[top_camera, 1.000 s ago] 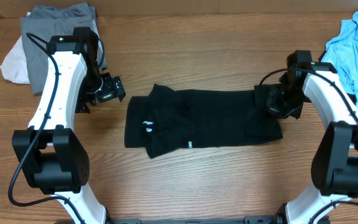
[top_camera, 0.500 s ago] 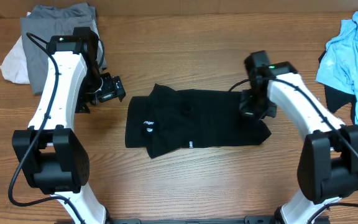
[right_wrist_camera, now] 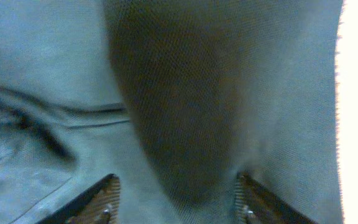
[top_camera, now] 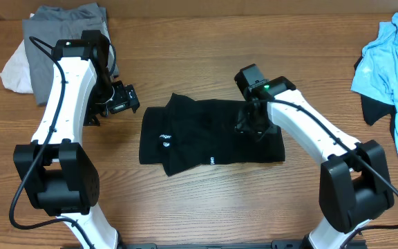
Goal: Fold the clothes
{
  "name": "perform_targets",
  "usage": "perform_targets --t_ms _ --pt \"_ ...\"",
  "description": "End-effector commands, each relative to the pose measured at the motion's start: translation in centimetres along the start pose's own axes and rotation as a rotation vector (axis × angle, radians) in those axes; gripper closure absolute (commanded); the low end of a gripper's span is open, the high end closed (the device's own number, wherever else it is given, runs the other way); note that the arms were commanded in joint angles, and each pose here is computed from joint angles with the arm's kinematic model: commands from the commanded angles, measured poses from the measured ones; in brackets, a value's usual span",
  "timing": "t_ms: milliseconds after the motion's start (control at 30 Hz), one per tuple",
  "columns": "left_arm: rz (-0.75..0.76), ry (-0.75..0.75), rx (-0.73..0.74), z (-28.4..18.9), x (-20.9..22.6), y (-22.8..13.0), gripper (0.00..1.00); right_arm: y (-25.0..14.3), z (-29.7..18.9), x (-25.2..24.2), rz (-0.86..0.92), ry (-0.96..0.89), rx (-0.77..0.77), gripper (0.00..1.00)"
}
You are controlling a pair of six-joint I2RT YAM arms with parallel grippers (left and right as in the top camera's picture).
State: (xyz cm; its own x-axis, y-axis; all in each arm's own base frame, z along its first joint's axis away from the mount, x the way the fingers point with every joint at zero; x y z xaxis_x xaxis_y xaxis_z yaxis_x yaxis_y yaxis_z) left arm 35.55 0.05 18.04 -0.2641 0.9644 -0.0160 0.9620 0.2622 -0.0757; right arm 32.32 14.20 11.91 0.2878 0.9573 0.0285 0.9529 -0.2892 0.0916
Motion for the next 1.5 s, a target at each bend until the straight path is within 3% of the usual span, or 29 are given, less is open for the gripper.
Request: perform_targets --t_ms 0,433,700,1100,1467 --pt "0.012 -0.008 0.009 0.1 -0.4 -0.3 0.0 -0.7 0.1 1.1 0.023 0.06 0.031 0.31" --pt "0.012 -0.008 0.009 0.1 -0.4 -0.3 0.0 2.0 -4.6 -1.8 0.086 0.006 0.029 0.25" --pt "0.012 -0.008 0.009 0.1 -0.4 -0.3 0.0 2.2 -4.3 -5.2 0.074 -0.055 0.095 0.27" --pt "0.013 -0.007 0.012 0.1 -0.4 -0.3 0.0 -1.4 0.6 -6.3 0.078 -0.057 0.236 0.84" --pt "0.019 -0.006 0.013 0.1 -0.6 -0.4 0.0 -4.1 2.4 -2.8 0.079 0.068 0.287 0.83"
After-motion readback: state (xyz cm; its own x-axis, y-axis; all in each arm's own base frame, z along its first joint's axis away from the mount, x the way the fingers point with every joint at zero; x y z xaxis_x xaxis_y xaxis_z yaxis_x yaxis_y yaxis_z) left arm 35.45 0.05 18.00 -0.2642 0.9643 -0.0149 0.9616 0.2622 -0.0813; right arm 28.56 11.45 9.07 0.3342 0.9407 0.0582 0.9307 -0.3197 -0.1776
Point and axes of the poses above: each gripper's point midway between its finger pads, its own z axis out along the fingers, its own x axis along the line the jaws close on, y = z × x, the point moved 6 cm from there along -z, back along the fingers, and after that the axes turned 8 degrees about z, right-handed, at the moved point
